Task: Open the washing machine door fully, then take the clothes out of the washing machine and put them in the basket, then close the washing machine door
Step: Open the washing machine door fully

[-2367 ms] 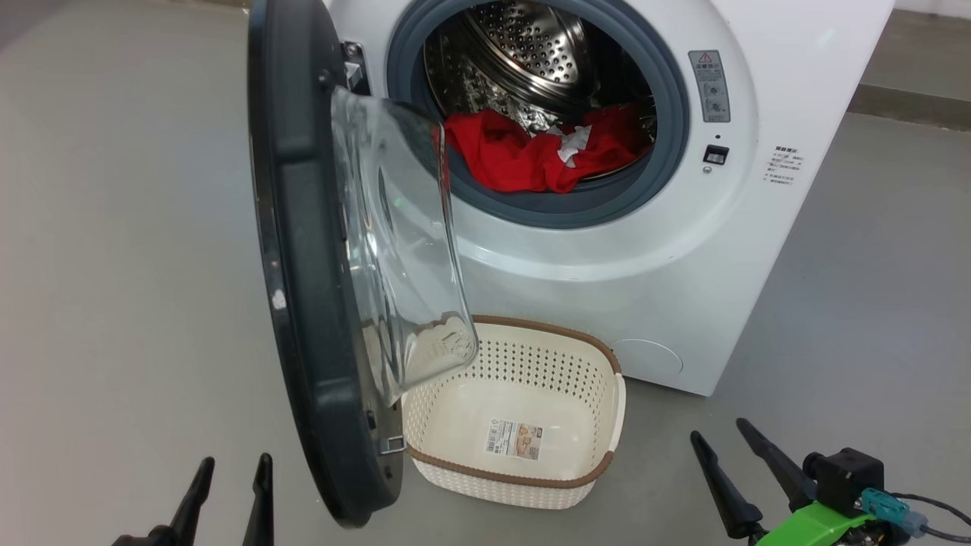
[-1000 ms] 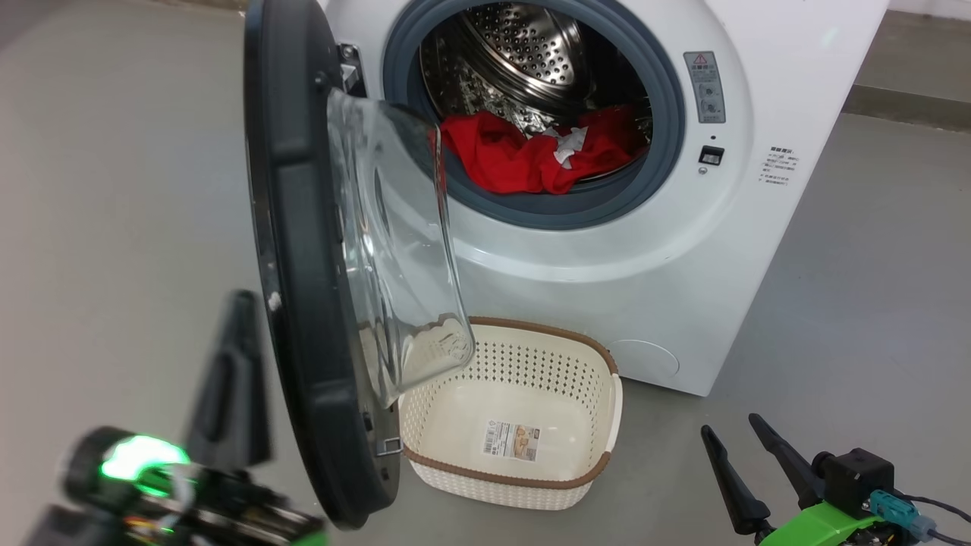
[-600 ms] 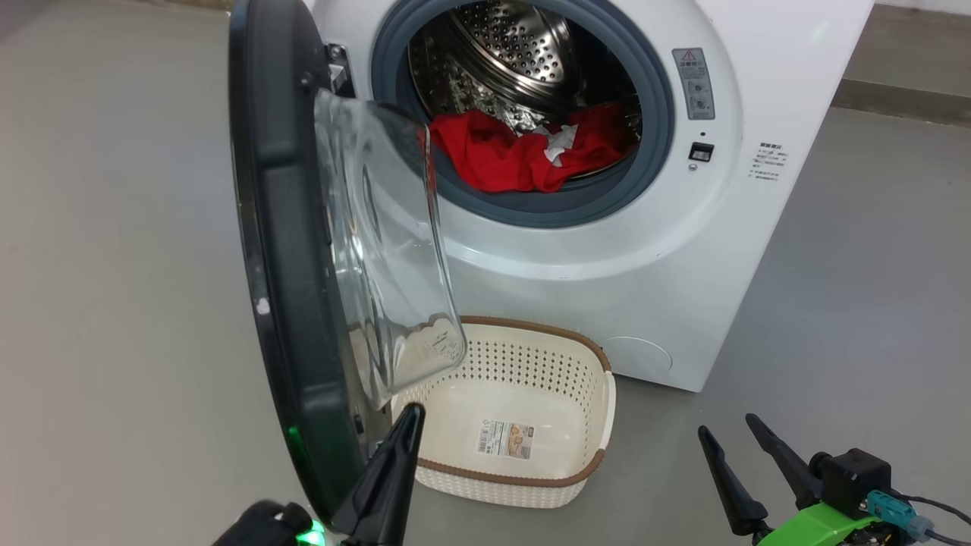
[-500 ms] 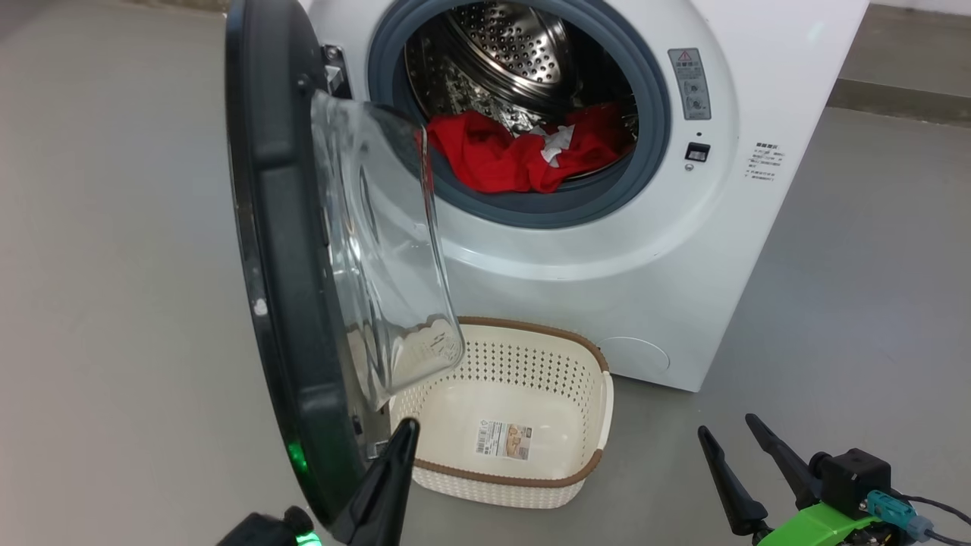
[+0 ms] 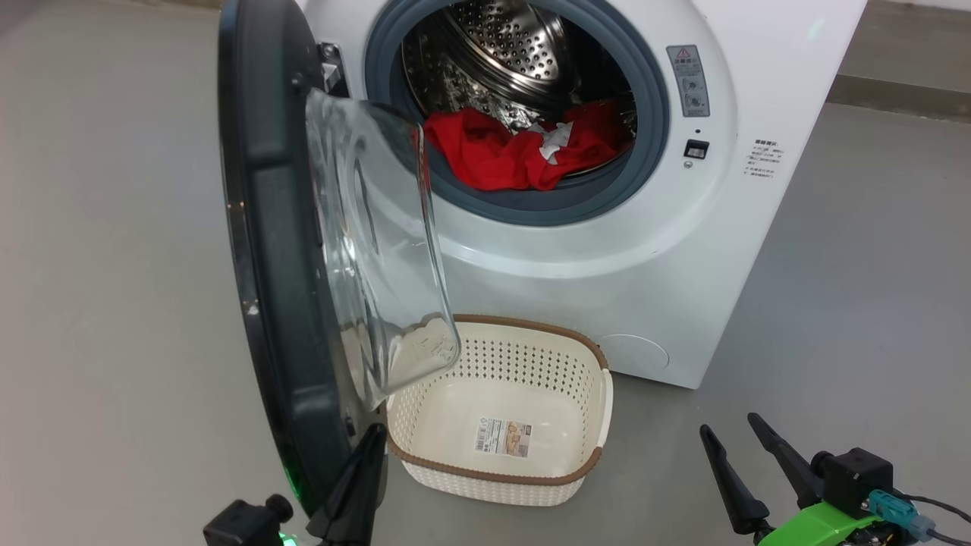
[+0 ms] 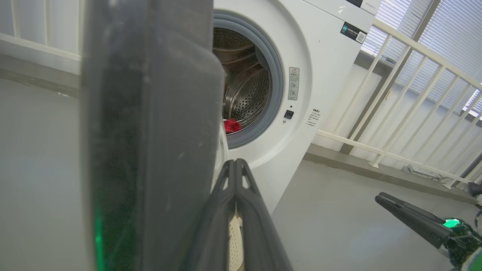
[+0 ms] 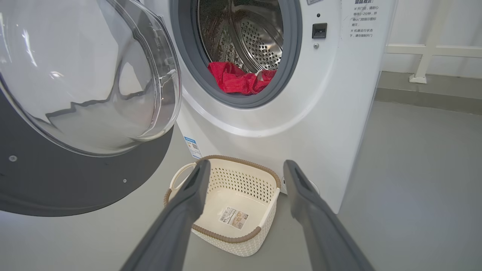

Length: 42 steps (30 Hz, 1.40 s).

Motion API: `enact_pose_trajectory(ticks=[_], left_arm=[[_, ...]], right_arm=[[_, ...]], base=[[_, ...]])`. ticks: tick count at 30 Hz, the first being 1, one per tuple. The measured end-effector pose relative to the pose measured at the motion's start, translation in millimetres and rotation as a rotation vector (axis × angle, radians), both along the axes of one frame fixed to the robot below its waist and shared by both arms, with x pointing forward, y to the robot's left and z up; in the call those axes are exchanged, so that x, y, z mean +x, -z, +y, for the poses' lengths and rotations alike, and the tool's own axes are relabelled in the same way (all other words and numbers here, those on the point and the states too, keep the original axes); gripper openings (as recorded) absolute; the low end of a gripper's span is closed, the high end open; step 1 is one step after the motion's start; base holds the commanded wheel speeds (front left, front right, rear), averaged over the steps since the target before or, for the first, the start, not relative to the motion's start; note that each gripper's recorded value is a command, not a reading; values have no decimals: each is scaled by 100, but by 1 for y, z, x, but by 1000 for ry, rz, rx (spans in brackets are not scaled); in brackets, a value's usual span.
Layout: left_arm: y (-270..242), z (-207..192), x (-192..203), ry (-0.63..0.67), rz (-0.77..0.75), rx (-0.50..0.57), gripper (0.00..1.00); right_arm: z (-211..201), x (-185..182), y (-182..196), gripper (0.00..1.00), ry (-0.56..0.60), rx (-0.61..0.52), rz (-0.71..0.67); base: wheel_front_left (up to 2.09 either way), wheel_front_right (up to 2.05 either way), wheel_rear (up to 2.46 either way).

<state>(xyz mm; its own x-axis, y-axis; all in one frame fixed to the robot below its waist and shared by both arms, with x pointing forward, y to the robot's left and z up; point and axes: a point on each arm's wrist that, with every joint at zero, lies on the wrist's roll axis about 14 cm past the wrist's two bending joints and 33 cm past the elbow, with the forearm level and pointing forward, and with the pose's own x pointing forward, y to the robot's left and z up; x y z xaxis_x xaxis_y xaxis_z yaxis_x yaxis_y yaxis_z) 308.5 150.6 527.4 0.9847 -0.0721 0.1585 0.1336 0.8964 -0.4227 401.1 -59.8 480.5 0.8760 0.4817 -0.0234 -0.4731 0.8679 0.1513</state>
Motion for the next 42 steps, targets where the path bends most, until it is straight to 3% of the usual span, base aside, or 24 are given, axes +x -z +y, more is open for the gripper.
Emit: enact_pose_trajectory(ticks=[12, 42], left_arm=[[1, 22, 2, -74, 4, -17, 0], [15, 186, -17, -522, 88, 90, 0]], right_arm=[[0, 3, -2, 100, 3, 7, -5], [10, 19, 17, 100, -16, 7, 33]], base=[[0, 0, 0], [0, 0, 0]])
